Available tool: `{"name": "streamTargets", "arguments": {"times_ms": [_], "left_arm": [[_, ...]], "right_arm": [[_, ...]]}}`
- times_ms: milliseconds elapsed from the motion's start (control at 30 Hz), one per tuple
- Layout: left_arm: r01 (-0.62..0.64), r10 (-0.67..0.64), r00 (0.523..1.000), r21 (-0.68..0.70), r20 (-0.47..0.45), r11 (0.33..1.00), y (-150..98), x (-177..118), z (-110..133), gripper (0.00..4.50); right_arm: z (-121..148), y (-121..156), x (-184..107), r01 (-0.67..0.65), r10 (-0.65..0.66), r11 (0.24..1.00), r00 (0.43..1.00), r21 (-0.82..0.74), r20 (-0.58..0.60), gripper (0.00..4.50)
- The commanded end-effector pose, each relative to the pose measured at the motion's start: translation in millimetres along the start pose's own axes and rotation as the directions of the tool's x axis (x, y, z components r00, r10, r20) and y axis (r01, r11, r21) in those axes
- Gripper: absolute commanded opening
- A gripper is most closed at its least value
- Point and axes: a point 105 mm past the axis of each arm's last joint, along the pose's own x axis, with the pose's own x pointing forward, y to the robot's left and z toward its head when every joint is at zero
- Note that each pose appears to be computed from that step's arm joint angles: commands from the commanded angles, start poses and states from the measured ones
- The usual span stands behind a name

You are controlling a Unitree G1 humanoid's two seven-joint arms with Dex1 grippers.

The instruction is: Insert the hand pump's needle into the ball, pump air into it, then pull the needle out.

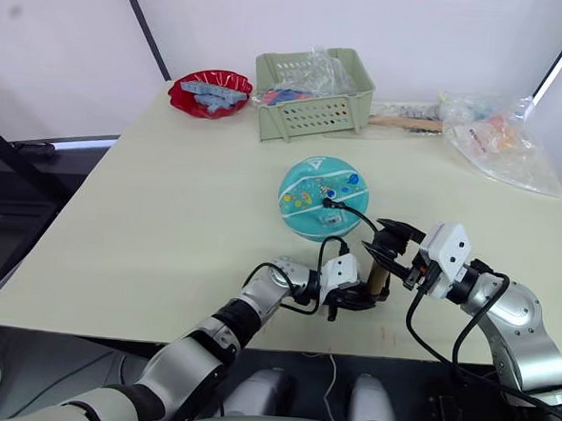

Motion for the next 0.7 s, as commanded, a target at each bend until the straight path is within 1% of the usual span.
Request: {"name": "streamTargets", "arguments": {"times_ms": [33,67,167,267,367,433,533,700], "left_arm": [[0.05,-0.052,0.997,-0.057,-0.051,0.997,-14,3,-21,0.95],[0.049,-0.052,0.997,-0.057,-0.052,0.997,-14,3,-21,0.95],[0.05,-0.053,0.997,-0.058,-0.052,0.997,-15,3,-22,0.95],[0.052,-0.055,0.997,-0.057,-0.049,0.997,-16,4,-22,0.95],[0.053,-0.056,0.997,-0.056,-0.047,0.997,-16,5,-21,0.95],[0.054,-0.056,0.997,-0.056,-0.047,0.997,-16,5,-21,0.95],[0.058,-0.06,0.997,-0.055,-0.045,0.997,-17,5,-21,0.95],[0.062,-0.064,0.997,-0.053,-0.046,0.997,-17,5,-20,0.95]], "right_arm": [[7,-16,-8,0.026,-0.025,0.999,0.999,0.026,-0.047,1.66],[14,-21,-9,0.033,-0.033,0.999,0.999,0.023,-0.034,1.66],[48,-40,-17,0.05,-0.05,0.999,0.999,-0.003,0.014,1.66],[70,-48,-24,0.047,-0.046,0.999,0.998,-0.012,0.031,1.66],[85,-51,-28,0.043,-0.043,0.999,0.998,-0.007,0.043,1.66],[90,-53,-29,0.046,-0.046,0.999,0.998,-0.001,0.049,1.66],[121,-67,-40,0.076,-0.074,0.997,0.993,-0.015,0.097,1.66],[150,-74,-49,0.072,-0.07,0.997,0.987,-0.006,0.145,1.66]]}}
